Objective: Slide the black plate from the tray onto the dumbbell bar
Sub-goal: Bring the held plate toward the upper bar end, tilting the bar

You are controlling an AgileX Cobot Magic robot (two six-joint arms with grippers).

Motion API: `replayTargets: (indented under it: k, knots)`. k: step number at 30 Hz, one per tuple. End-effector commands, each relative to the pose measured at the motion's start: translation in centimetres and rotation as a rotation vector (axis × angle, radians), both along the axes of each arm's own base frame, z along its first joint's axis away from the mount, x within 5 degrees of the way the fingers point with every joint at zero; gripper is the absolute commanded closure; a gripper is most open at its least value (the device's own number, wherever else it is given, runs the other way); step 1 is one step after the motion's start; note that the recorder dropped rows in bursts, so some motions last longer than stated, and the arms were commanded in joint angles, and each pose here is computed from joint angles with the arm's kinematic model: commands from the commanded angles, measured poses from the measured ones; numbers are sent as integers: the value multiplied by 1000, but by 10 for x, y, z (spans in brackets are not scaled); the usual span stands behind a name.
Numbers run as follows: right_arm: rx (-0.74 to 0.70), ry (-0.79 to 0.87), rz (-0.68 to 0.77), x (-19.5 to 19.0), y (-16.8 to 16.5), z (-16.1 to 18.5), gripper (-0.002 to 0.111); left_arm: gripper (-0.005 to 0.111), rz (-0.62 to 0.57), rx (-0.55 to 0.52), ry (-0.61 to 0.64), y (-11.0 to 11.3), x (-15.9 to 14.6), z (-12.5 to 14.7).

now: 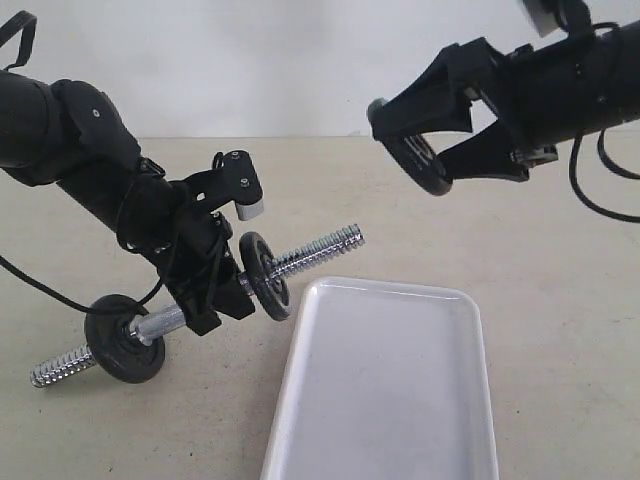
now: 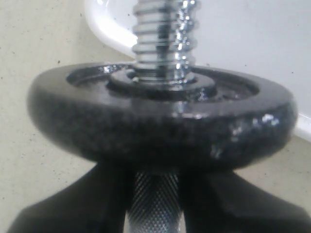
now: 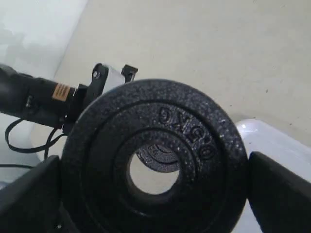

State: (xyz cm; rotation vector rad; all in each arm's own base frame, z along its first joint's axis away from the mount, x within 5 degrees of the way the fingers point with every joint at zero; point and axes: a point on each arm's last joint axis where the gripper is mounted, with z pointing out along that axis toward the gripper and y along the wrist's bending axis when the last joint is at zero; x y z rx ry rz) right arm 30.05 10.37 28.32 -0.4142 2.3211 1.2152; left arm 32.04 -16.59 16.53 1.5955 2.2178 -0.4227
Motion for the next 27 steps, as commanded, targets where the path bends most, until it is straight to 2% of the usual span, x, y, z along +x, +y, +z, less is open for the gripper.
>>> replayTargets:
  k: [1, 13, 19, 27]
  knots:
    - [129, 29, 95, 8, 8, -9, 108, 102, 40, -78, -31, -5, 0, 25]
    - [248, 78, 125, 31, 14, -51, 108, 102, 13, -121, -34, -8, -5, 35]
    - [267, 40, 125, 36, 14, -49, 108, 102, 11, -127, -48, -7, -6, 41]
    - [286, 25, 50, 45, -8, -46, 108, 102, 10, -132, -39, -7, -7, 41]
